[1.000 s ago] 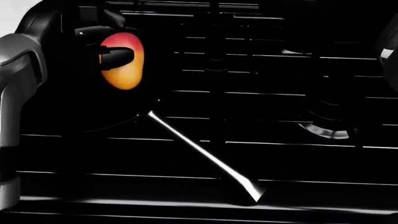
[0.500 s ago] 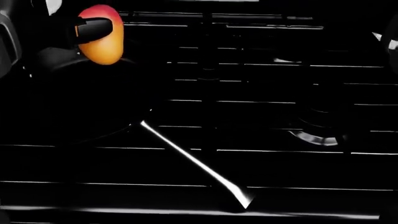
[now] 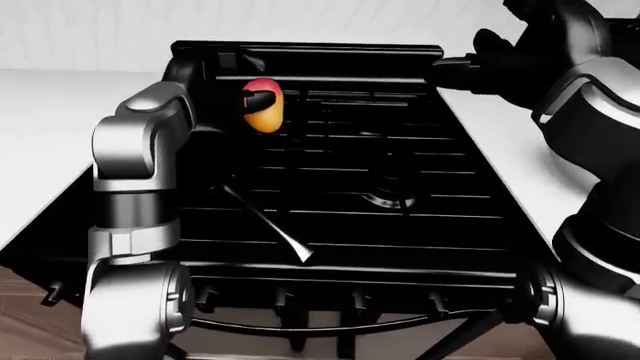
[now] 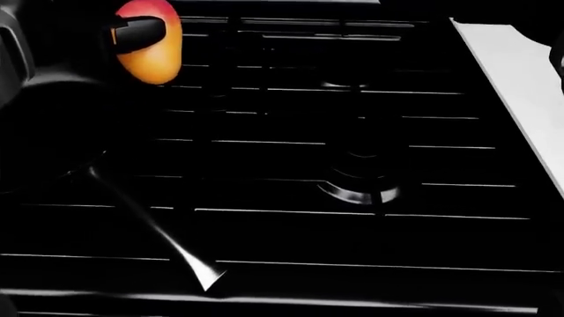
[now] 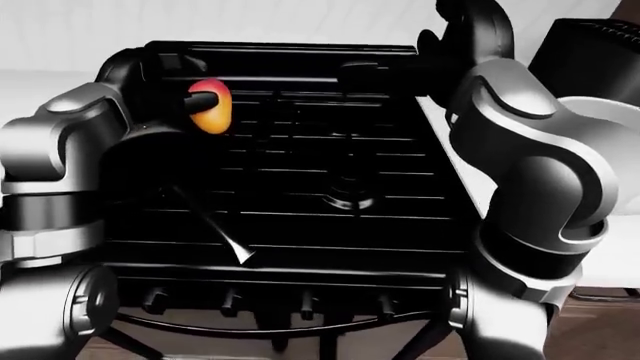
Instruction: Pick the mango from the pan and place it in the bowl.
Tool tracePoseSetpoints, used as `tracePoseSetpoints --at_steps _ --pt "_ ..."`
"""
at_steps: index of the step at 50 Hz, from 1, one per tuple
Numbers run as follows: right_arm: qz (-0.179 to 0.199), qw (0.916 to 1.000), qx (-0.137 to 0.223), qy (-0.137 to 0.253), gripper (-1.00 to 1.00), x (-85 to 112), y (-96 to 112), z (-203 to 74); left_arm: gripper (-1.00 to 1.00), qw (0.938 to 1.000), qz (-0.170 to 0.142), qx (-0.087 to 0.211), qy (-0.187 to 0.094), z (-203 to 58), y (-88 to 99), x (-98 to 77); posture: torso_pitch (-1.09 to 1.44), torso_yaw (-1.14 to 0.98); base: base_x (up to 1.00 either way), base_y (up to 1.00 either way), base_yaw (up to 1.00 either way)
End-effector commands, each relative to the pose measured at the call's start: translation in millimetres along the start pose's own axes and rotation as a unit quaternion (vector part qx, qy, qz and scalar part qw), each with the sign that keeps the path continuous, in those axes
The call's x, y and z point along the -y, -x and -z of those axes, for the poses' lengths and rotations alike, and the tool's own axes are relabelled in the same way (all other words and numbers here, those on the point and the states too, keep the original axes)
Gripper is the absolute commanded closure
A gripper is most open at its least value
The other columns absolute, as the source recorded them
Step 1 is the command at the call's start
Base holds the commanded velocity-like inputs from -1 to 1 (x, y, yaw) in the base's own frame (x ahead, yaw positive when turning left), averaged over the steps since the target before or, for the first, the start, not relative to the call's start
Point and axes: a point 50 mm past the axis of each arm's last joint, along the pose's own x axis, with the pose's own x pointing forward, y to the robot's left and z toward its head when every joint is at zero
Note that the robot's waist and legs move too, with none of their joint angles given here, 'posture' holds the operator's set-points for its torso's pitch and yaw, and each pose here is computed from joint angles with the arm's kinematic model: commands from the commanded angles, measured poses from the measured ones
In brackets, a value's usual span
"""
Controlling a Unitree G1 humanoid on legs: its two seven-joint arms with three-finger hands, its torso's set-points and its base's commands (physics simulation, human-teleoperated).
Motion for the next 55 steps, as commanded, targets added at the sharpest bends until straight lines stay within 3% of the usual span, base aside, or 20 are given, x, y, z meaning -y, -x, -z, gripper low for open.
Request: tracePoseSetpoints --at_steps 1,55 --pt "-0.004 0.9993 0.038 -0.005 -1.0 -1.3 4 -15 0.49 0.9987 -0.005 0.049 -0.009 -23 6.0 -1.9 0.0 0.0 0.0 -0.3 0.0" --pt "-0.013 0.9983 0.057 -0.007 -1.0 -5.8 13 -30 0.5 0.9982 -0.008 0.059 -0.002 -28 7.6 -2.8 0.0 0.0 0.0 -0.3 0.0"
